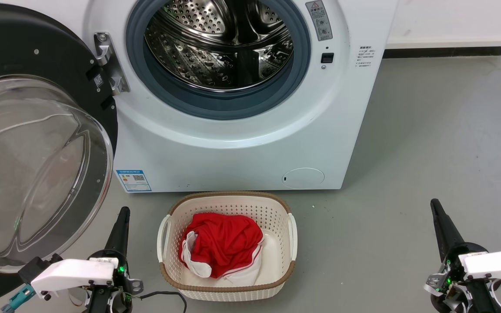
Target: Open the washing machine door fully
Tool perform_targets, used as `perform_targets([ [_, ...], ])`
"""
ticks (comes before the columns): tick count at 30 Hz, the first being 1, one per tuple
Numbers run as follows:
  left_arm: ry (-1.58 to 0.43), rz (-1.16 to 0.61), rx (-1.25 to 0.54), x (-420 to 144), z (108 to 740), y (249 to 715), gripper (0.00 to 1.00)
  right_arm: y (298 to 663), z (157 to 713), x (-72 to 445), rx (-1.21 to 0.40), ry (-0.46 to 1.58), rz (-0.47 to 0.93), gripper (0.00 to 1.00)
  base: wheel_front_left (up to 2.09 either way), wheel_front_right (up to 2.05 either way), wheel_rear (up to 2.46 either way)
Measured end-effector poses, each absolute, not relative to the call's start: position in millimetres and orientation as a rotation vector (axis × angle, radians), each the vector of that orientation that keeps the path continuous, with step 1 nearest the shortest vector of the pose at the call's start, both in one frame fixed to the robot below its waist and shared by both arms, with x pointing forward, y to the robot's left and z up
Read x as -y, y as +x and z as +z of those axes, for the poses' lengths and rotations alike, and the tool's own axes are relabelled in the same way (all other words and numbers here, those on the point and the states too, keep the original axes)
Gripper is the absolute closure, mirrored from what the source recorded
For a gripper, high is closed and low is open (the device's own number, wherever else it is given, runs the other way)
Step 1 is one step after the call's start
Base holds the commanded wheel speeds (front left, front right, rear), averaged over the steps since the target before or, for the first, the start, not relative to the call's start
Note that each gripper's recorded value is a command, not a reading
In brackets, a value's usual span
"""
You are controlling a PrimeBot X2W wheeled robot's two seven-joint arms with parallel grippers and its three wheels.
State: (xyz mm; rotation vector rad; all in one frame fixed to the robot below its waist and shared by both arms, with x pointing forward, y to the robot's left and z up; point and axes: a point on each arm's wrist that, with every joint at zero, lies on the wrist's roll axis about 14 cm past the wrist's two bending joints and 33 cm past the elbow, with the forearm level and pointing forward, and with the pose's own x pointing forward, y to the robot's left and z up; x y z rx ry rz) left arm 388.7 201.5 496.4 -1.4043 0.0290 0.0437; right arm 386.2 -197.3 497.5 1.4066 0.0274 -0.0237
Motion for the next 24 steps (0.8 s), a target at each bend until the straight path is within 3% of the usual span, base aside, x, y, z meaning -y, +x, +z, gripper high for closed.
perform_targets([
  [24,-1.574,0.006,-0.008,-199.9,504.8,388.0,1.0,387.3,504.6,200.4,-0.007,1.572,-0.007,1.0,0.0,0.0,0.0],
])
